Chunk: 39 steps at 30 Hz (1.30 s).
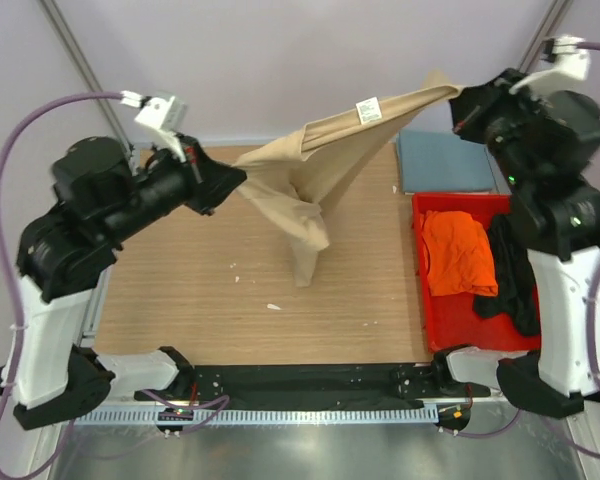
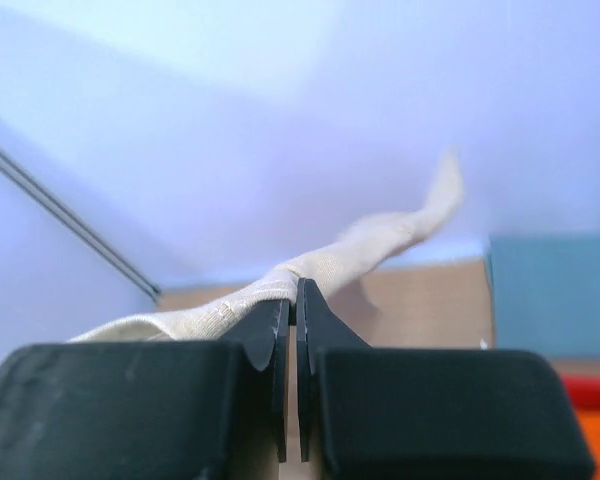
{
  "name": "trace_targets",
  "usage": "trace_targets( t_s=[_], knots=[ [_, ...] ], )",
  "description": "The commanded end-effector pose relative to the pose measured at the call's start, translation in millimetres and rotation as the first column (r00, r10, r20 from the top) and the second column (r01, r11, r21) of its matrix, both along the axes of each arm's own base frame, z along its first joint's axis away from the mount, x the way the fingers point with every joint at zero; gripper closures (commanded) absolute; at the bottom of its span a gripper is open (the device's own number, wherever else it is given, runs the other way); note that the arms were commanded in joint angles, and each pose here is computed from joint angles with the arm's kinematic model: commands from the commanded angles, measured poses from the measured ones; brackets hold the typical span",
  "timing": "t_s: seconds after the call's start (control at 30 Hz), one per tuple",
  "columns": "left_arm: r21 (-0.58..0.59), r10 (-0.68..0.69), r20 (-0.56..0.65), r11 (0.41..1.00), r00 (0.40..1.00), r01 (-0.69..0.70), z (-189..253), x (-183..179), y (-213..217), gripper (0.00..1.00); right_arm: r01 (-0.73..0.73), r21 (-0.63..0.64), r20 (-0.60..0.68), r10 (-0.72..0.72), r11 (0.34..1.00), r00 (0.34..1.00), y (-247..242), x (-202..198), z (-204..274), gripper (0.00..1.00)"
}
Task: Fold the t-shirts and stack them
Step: Flatten the tshirt out
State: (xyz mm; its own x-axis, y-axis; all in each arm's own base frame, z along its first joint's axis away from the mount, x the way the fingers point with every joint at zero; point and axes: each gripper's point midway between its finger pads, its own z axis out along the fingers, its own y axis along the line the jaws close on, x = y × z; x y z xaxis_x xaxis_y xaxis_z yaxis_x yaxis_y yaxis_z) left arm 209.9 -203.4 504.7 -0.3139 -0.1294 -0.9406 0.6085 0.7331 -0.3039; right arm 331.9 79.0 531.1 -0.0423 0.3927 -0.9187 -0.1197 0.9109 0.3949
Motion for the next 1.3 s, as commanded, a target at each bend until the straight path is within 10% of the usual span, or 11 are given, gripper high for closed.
trace_targets(
  t_s=[0.0, 0.2, 0.43, 0.67, 0.77, 0.9, 1.03, 1.27],
  knots=[
    [-0.069, -0.062, 0.049, 0.995, 0.997, 0.065, 25.0, -27.4, 8.1, 1.00, 0.100, 0.036, 0.247, -0.106, 0.994, 0.963, -33.9, -48.6, 85.7, 0.99],
    [-0.124, -0.122, -0.055, 0.986, 0.991, 0.114, 5.9, -31.0, -9.4, 1.00, -0.097, 0.071, 0.344, 0.067, 0.993, 0.937, 5.1, -32.1, 121.5, 0.99],
    [0.032, 0.355, -0.298, 0.931, 0.886, -0.362, -91.0, 12.1, 45.0, 1.00, -0.492, 0.222, 0.358, 0.399, 0.842, 0.844, 122.8, 95.0, 92.1, 0.99],
    [0.280, 0.598, -0.441, 0.800, 0.669, -0.531, -244.8, 23.6, 79.5, 1.00, -0.660, 0.444, 0.090, 0.702, 0.606, 0.706, 301.0, 218.6, -120.2, 0.98],
    [0.412, 0.690, -0.487, 0.722, 0.536, -0.555, -299.6, 35.5, 108.3, 1.00, -0.598, 0.525, -0.100, 0.741, 0.606, 0.664, 325.0, 243.3, -235.1, 0.85],
    [0.438, 0.678, -0.587, 0.726, 0.443, -0.531, -339.1, 58.9, 127.0, 1.00, -0.532, 0.408, -0.442, 0.671, 0.742, 0.596, 301.1, 216.5, -324.4, 0.59],
    [0.410, 0.640, -0.591, 0.762, 0.491, -0.501, -333.2, 90.6, 115.6, 1.00, -0.492, 0.187, -0.637, 0.486, 0.850, 0.598, 241.3, 175.3, -337.9, 0.53],
    [0.444, 0.641, -0.660, 0.753, 0.391, -0.486, -359.6, 82.9, 111.1, 1.00, -0.522, 0.003, -0.847, 0.280, 0.853, 0.452, 158.1, 26.1, -383.0, 0.41]
  ],
)
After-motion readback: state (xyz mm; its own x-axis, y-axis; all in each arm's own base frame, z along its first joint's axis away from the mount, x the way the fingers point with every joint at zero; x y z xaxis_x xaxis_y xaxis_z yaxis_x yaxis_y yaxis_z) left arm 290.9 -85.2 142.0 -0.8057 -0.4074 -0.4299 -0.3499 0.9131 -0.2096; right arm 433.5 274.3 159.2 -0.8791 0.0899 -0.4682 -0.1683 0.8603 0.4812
